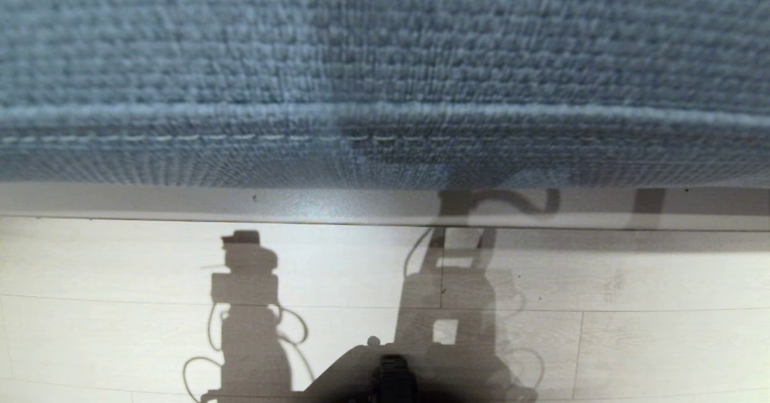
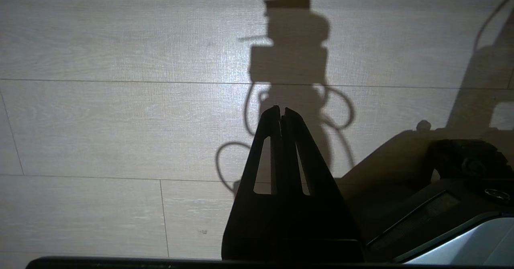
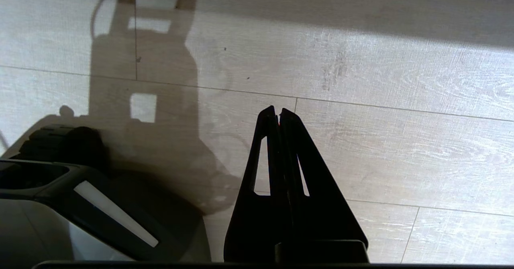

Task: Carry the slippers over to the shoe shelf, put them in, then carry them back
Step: Pick up the slippers in the shoe cabinet

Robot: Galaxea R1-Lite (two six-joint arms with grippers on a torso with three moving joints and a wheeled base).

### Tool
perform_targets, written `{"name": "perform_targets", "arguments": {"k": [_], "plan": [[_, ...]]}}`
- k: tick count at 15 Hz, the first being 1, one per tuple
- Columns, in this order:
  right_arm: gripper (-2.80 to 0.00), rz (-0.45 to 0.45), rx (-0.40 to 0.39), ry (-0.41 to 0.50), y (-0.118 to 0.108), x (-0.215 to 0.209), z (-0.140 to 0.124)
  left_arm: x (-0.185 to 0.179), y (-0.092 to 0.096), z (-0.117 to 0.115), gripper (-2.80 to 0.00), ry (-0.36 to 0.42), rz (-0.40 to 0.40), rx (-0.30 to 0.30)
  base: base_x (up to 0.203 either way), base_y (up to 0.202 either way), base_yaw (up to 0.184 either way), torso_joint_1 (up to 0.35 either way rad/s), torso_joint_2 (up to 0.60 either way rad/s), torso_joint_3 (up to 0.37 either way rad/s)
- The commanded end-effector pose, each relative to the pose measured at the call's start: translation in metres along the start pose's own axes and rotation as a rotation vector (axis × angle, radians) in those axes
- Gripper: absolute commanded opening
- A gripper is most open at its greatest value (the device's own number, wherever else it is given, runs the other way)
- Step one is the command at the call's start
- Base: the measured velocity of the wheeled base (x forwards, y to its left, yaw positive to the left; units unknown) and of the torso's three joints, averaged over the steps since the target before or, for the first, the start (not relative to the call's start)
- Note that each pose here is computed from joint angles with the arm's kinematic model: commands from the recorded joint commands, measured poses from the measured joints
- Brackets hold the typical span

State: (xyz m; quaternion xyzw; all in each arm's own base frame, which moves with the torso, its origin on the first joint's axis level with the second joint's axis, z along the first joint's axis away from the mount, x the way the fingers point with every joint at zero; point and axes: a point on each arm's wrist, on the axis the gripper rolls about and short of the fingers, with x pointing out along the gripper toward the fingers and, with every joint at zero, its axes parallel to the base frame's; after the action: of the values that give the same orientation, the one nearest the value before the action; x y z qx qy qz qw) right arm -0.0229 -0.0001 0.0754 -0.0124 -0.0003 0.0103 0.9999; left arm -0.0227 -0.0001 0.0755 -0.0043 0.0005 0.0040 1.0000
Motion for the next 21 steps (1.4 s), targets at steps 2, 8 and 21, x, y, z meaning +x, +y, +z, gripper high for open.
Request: {"name": "perform_targets", "arguments": {"k": [2,8,21], "plan": [[-2.80,0.001,-0.001,0.002,0.0000,0.0001,-0.0001,0.0000,0.0000,0.0001,-2.80,0.000,0.001,-0.001,0.000,0.000,0.000,0.000,0.00,0.000],[-2.80,0.001,-0.005,0.001,0.0000,0.0001,0.0000,0.0000,0.0000,0.0000,-2.80,0.000,0.001,-0.001,0.000,0.000,0.000,0.000,0.00,0.000],[-2.80,0.001,0.002,0.000,0.0000,0.0001,0.0001,0.0000,0.0000,0.0000,-2.80,0.000,0.001,0.002,-0.087,0.000,0.001,0.001,0.00,0.001]]}}
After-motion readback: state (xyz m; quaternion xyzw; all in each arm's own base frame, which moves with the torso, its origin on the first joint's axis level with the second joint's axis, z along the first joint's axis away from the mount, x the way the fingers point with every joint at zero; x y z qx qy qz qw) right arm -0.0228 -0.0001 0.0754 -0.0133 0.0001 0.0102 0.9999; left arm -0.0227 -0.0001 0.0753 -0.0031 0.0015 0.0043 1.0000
